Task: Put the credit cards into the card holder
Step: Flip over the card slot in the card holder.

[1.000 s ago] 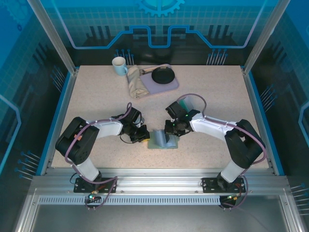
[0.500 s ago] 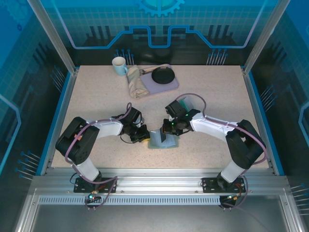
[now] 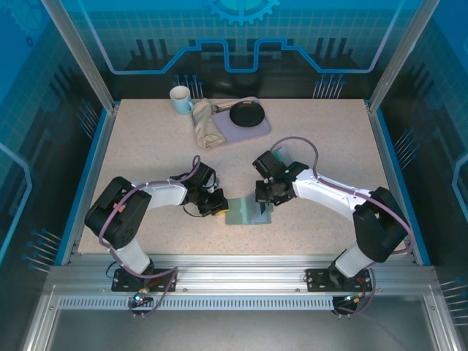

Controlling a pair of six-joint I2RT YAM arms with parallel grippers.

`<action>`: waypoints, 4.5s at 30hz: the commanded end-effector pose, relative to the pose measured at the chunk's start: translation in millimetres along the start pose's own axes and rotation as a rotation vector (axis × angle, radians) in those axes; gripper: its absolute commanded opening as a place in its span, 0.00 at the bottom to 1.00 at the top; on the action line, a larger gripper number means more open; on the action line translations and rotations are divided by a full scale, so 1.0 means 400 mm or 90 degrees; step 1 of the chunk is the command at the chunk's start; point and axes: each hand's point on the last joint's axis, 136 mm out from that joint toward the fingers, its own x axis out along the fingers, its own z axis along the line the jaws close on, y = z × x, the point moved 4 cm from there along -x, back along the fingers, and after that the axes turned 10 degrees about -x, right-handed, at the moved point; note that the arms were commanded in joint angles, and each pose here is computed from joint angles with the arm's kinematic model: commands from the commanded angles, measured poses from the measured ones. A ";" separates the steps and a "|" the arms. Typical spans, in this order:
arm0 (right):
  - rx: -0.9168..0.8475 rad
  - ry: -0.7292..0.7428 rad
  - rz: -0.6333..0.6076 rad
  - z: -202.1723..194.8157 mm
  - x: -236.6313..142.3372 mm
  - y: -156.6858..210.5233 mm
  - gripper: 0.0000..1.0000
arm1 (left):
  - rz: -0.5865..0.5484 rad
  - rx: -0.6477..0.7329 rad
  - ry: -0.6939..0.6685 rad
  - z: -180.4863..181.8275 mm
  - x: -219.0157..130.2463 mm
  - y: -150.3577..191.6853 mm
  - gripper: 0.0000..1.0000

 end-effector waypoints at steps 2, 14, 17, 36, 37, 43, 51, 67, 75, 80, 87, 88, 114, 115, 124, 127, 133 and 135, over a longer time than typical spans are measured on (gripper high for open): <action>-0.018 0.033 0.020 -0.017 0.002 0.030 0.00 | 0.002 -0.016 -0.038 0.043 0.024 0.005 0.07; -0.028 0.056 0.050 -0.014 0.051 0.057 0.00 | 0.002 -0.016 -0.038 0.043 0.023 0.006 0.07; -0.036 0.064 0.051 -0.008 0.056 0.057 0.00 | 0.004 -0.016 -0.036 0.042 0.024 0.007 0.07; -0.046 0.088 0.028 -0.014 0.009 0.042 0.00 | 0.005 -0.017 -0.038 0.045 0.024 0.009 0.07; -0.044 0.083 0.032 -0.011 0.016 0.044 0.00 | 0.004 -0.017 -0.038 0.044 0.024 0.008 0.07; -0.032 0.073 0.040 -0.002 0.049 0.050 0.00 | 0.004 -0.016 -0.038 0.042 0.023 0.008 0.07; -0.032 0.067 0.045 0.007 0.065 0.047 0.00 | 0.005 -0.016 -0.036 0.042 0.024 0.009 0.07; 0.001 -0.072 0.005 0.079 0.041 0.007 0.00 | 0.006 -0.016 -0.034 0.043 0.026 0.008 0.07; 0.024 -0.151 0.006 0.111 0.057 0.000 0.00 | 0.007 -0.017 -0.030 0.040 0.029 0.010 0.07; 0.026 -0.144 0.001 0.108 0.052 -0.002 0.00 | 0.005 -0.016 -0.029 0.040 0.029 0.009 0.07; 0.037 -0.155 -0.020 0.104 0.027 -0.005 0.00 | 0.000 -0.020 -0.030 0.046 0.030 0.010 0.07; 0.039 -0.158 -0.021 0.103 0.026 -0.006 0.00 | 0.000 -0.021 -0.029 0.046 0.030 0.009 0.07; 0.010 -0.094 -0.062 0.078 -0.053 -0.005 0.00 | 0.001 -0.022 -0.034 0.048 0.033 0.007 0.07; 0.010 -0.107 -0.053 0.089 -0.038 -0.003 0.00 | 0.001 -0.021 -0.034 0.047 0.034 0.008 0.07; 0.066 -0.163 -0.020 0.083 0.074 0.024 0.00 | 0.001 -0.022 -0.039 0.055 0.034 0.010 0.07; 0.082 -0.172 0.000 0.060 0.103 0.048 0.00 | 0.003 -0.024 -0.041 0.059 0.038 0.011 0.06; 0.130 -0.224 0.006 0.029 0.146 0.075 0.00 | 0.004 -0.026 -0.048 0.067 0.046 0.009 0.04; 0.139 -0.252 0.007 0.031 0.158 0.079 0.00 | 0.007 -0.027 -0.052 0.071 0.050 0.010 0.03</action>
